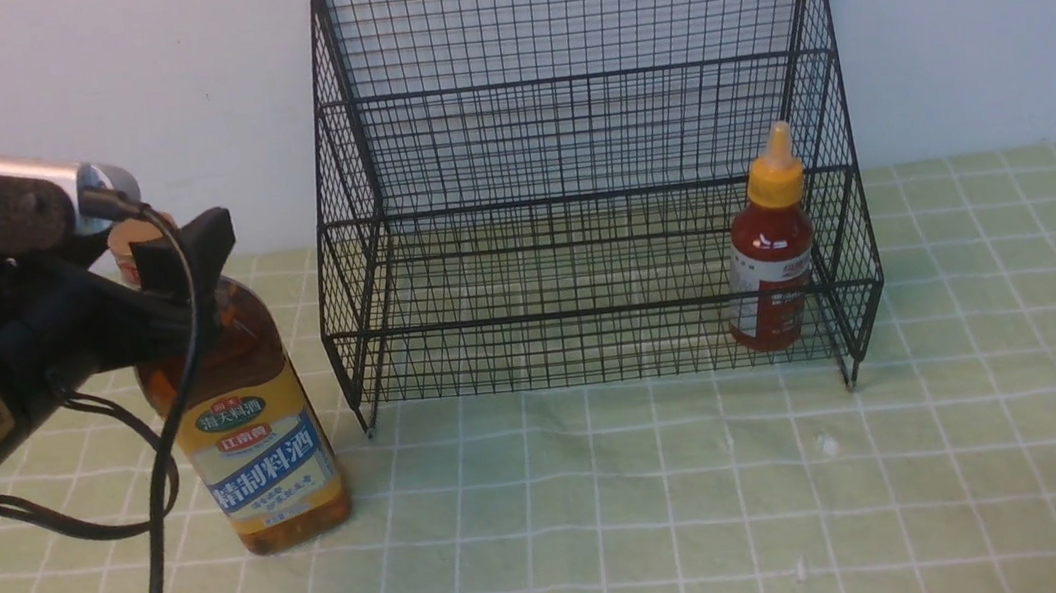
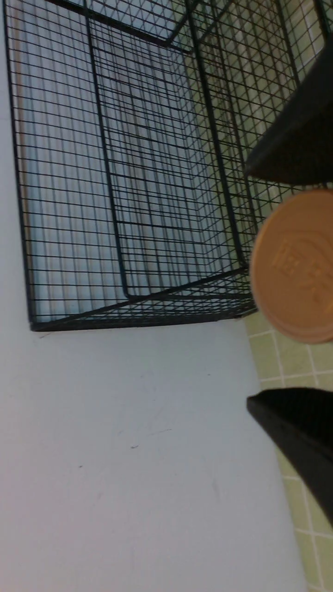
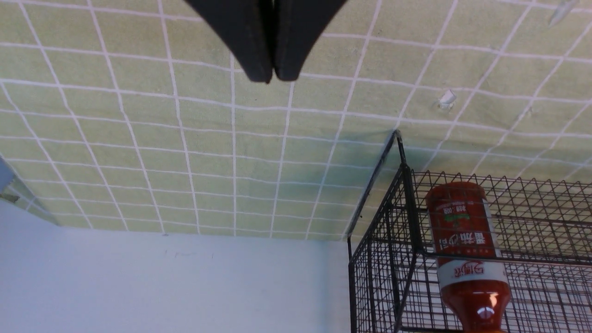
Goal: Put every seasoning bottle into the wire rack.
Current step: Use the left arm to grab the condiment bottle closest to it
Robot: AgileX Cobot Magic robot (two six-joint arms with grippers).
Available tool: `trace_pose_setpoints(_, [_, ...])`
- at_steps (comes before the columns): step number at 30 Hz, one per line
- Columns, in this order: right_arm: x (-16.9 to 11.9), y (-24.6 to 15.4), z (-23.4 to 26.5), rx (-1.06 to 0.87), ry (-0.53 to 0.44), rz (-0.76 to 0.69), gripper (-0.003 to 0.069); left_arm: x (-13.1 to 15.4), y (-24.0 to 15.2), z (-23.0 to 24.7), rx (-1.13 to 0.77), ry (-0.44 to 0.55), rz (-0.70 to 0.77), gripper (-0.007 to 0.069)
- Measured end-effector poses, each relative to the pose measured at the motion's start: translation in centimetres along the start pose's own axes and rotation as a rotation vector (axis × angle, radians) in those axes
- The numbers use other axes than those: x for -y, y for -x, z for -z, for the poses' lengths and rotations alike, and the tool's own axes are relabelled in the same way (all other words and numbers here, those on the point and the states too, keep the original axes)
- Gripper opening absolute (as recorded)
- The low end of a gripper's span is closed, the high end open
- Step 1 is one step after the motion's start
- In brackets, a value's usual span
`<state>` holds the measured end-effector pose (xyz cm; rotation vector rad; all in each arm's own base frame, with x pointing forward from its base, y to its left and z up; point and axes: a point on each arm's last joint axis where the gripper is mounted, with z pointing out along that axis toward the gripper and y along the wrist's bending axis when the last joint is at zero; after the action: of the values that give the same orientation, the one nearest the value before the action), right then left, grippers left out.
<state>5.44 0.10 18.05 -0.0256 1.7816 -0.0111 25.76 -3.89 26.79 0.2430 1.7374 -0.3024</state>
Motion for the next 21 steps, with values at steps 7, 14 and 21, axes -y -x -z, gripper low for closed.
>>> trace_pose_setpoints(7, [0.0,0.0,0.0,0.000,0.000,0.000,-0.0015,-0.1,-0.6,-0.6,-0.012,-0.015,0.013,0.0302])
trace_pose_setpoints(14, [0.0,0.0,0.0,0.000,0.000,0.000,-0.0015,0.2,1.1,1.2,0.013,0.023,-0.033,0.0304])
trace_pose_setpoints(21, [0.0,0.0,0.0,0.000,0.000,0.000,-0.0015,0.3,9.3,3.0,0.200,0.080,-0.080,0.0304])
